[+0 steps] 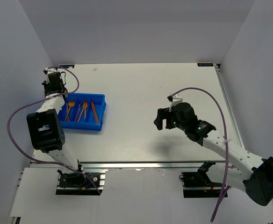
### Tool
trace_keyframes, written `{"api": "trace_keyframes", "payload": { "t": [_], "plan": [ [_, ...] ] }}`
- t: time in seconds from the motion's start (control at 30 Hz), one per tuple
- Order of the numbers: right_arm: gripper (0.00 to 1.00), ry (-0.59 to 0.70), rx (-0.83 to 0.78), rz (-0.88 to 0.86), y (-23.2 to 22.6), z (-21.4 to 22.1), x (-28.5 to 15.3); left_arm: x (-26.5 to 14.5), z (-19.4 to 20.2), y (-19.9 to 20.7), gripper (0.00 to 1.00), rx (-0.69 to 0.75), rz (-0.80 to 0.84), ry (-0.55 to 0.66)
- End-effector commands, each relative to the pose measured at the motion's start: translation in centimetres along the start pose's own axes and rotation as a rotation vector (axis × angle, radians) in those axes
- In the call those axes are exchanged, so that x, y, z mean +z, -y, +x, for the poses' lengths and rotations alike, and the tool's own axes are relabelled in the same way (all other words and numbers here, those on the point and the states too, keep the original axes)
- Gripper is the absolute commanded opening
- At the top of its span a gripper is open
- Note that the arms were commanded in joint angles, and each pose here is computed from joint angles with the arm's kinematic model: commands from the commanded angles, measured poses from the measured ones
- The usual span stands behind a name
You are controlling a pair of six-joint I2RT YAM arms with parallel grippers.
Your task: Sort the eating utensils into containers
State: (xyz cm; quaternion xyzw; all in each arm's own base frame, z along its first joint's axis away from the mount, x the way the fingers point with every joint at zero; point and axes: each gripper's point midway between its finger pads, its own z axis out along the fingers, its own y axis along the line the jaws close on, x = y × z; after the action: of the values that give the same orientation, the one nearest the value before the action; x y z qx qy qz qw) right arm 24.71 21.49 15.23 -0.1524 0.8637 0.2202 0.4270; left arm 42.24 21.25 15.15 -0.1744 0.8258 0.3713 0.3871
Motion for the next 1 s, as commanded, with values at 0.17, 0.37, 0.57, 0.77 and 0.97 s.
{"api": "trace_keyframes", "payload": {
  "t": [0.17,0.37,0.57,0.77,0.97],
  "plan": [
    [0.89,0.05,0.003,-0.015,-0.5,-1.9,-1.0,-0.1,-0.3,0.2,0.0,-0.026,0.006,0.048],
    [0.89,0.06,-0.003,0.011,0.2,-1.6,-1.7,-0.9,0.7,1.4,0.0,0.013,0.026,0.046],
    [0.89,0.053,0.012,-0.007,-0.1,-1.1,-1.8,-1.5,1.8,1.9,0.31,0.064,-0.036,0.024],
    [0.9,0.052,0.007,0.004,0.1,-1.1,-2.1,-1.8,1.7,1.4,0.58,0.044,-0.066,0.029],
    [0.89,0.042,0.005,0.005,0.2,-0.8,-2.0,-1.3,2.0,1.7,0.59,0.023,-0.083,-0.001]
  ]
}}
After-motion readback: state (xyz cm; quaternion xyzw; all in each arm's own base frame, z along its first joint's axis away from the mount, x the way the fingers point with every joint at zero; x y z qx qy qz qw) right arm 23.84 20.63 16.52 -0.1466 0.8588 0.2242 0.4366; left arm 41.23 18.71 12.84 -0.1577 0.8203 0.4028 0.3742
